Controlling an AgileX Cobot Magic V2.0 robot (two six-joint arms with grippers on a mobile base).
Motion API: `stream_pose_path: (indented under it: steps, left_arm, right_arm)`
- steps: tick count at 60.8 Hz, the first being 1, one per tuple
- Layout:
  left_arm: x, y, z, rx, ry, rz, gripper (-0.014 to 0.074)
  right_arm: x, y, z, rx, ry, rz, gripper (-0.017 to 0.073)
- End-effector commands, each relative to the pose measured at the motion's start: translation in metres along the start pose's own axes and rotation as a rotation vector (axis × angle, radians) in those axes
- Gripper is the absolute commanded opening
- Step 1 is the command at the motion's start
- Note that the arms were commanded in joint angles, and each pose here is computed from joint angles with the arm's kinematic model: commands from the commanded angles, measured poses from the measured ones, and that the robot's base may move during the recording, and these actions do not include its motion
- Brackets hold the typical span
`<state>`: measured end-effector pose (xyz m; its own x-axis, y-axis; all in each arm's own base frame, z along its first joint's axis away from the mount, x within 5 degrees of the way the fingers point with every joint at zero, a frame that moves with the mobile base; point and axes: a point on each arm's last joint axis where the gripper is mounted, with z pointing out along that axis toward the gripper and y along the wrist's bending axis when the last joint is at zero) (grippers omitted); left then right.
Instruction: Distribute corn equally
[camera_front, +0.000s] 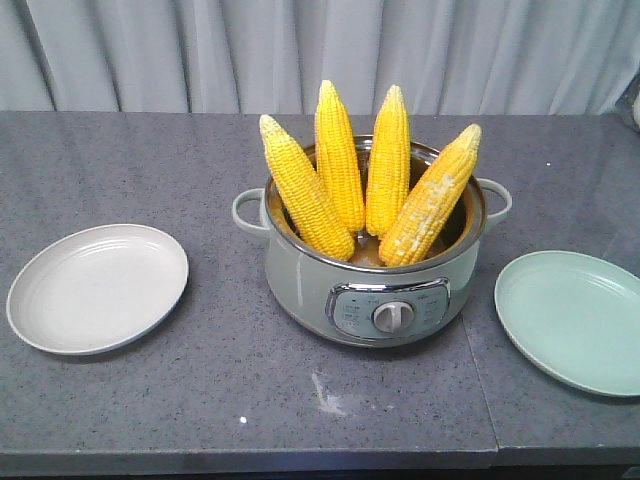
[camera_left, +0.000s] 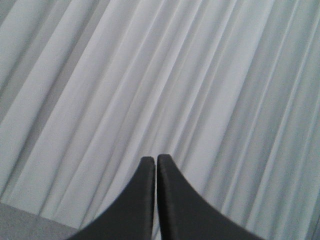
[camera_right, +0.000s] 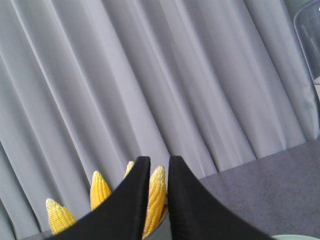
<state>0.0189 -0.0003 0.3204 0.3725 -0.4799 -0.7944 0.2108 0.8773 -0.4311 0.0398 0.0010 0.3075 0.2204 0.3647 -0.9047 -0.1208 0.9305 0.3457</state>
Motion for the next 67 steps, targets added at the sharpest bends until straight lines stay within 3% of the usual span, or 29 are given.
stream_pose_path:
  steps: [1, 10, 18, 27, 33, 37, 46, 52, 57, 64, 67]
  left_arm:
    - [-0.03, -0.016, 0.004, 0.02, -0.036, 0.035, 0.0022]
    - [-0.046, -0.024, 0.028, -0.009, 0.006, 0.033, 0.0102]
    - [-0.048, -0.025, 0.05, -0.039, 0.06, 0.025, 0.0247]
    - [-0.045, -0.023, 0.072, -0.076, 0.127, 0.018, 0.0419]
    - [-0.043, -0.025, 0.088, -0.066, 0.175, 0.004, 0.0483]
    - [-0.041, -0.029, 0.1, -0.035, 0.214, 0.008, 0.0489]
    - [-0.031, -0.044, 0.131, 0.067, 0.32, 0.107, 0.0489]
    - [-0.019, -0.054, 0.153, 0.114, 0.398, 0.148, 0.0489]
    - [-0.009, -0.061, 0.169, 0.138, 0.448, 0.179, 0.0489]
    - [0.008, -0.065, 0.192, 0.134, 0.508, 0.184, 0.0489]
    - [0.015, -0.065, 0.199, 0.124, 0.534, 0.188, 0.0489]
  right_arm:
    - [-0.029, 0.011, 0.009, -0.023, -0.065, -0.072, 0.0231]
    - [-0.044, 0.017, 0.026, -0.025, -0.065, -0.123, 0.0508]
    - [-0.044, 0.018, 0.036, -0.037, -0.079, -0.125, 0.0624]
    - [-0.043, 0.018, 0.04, -0.038, -0.078, -0.116, 0.0608]
    - [-0.04, 0.017, 0.045, -0.023, -0.037, -0.122, 0.0599]
    - [-0.04, 0.017, 0.052, -0.01, -0.004, -0.126, 0.0596]
    - [-0.056, 0.022, 0.084, 0.036, 0.117, -0.187, 0.0595]
    - [-0.068, 0.033, 0.117, 0.017, 0.21, -0.225, 0.0595]
    - [-0.071, 0.045, 0.147, -0.015, 0.321, -0.241, 0.0595]
    - [-0.06, 0.061, 0.194, -0.051, 0.464, -0.262, 0.0595]
    - [-0.056, 0.064, 0.213, -0.047, 0.491, -0.244, 0.0595]
